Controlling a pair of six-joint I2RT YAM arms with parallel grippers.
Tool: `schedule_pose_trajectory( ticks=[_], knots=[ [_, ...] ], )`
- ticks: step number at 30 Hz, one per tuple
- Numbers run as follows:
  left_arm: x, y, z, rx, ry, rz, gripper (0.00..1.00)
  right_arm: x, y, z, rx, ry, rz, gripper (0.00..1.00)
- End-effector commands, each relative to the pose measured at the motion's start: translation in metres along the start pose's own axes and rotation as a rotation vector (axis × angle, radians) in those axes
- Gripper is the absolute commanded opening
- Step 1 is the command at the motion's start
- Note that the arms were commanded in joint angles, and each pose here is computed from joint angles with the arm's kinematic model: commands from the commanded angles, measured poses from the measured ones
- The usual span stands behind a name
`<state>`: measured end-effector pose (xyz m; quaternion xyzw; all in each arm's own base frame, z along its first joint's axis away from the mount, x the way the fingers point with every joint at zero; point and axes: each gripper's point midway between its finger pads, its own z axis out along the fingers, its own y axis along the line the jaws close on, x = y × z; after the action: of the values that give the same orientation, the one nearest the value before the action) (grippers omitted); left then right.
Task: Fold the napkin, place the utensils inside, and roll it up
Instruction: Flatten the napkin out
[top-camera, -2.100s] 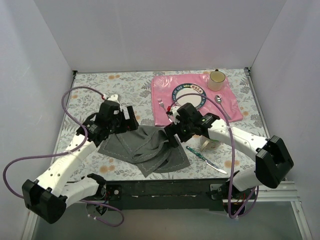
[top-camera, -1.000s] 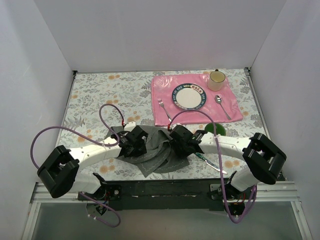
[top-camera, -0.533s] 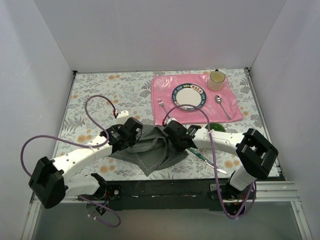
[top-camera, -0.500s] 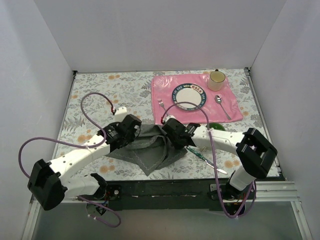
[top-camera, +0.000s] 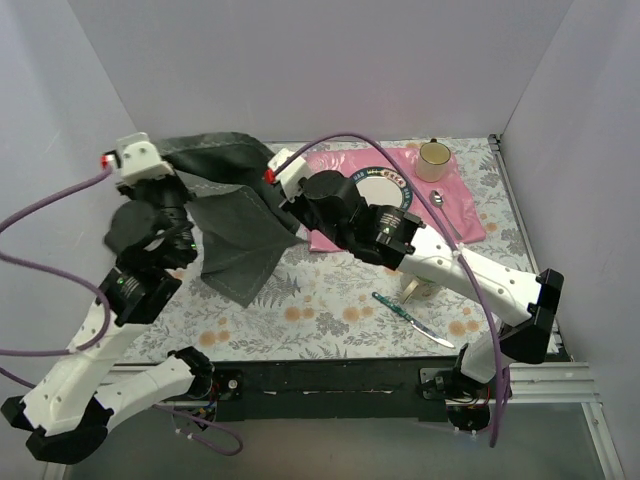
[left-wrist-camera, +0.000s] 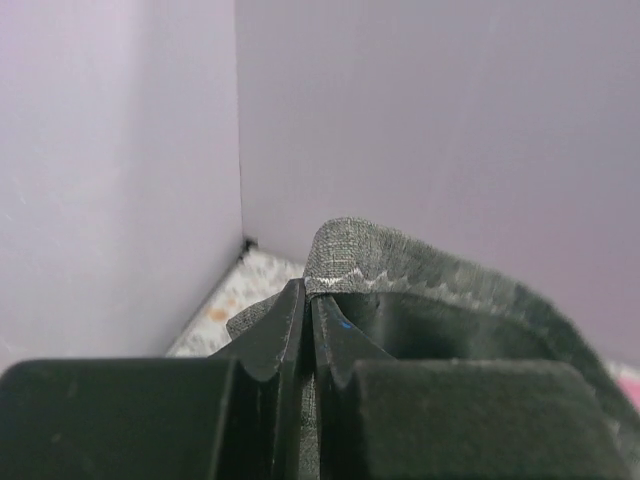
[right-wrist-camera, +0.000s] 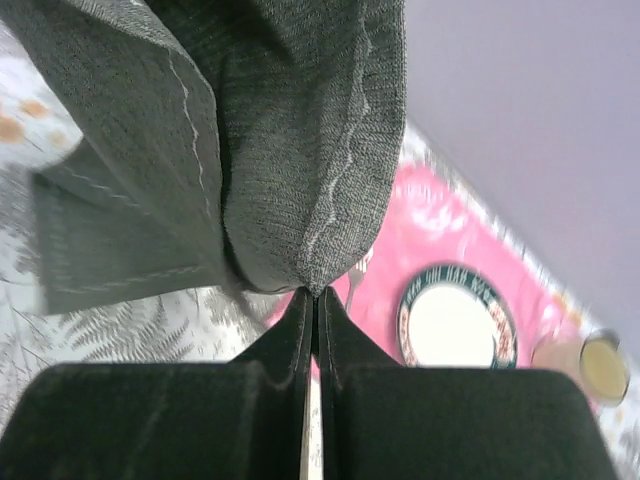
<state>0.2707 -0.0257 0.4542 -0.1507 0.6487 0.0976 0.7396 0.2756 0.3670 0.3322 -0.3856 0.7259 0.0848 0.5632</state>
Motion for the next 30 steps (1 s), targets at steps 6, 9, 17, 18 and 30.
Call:
schedule_pose_trajectory(
  ticks=[6, 9, 17, 18, 30],
  knots=[
    [-0.173, 0.073, -0.037, 0.047, -0.35, -0.021, 0.0, -0.167, 0.01, -0.103, -0.012, -0.469, -0.137, 0.01],
    [-0.183, 0.092, -0.042, -0.015, -0.374, 0.042, 0.0, -0.188, 0.011, -0.124, -0.031, -0.545, -0.108, 0.01],
    [-0.131, 0.075, -0.031, -0.047, -0.288, 0.113, 0.0, -0.191, -0.002, -0.1, 0.038, -0.529, -0.08, 0.01],
    [-0.119, 0.069, -0.028, -0.051, -0.28, 0.149, 0.0, -0.19, -0.005, -0.092, 0.03, -0.517, -0.069, 0.01],
    [0.142, 0.061, 0.172, -0.187, 0.223, 0.161, 0.0, -0.07, -0.051, 0.127, -0.066, -0.271, -0.021, 0.01]
  ],
)
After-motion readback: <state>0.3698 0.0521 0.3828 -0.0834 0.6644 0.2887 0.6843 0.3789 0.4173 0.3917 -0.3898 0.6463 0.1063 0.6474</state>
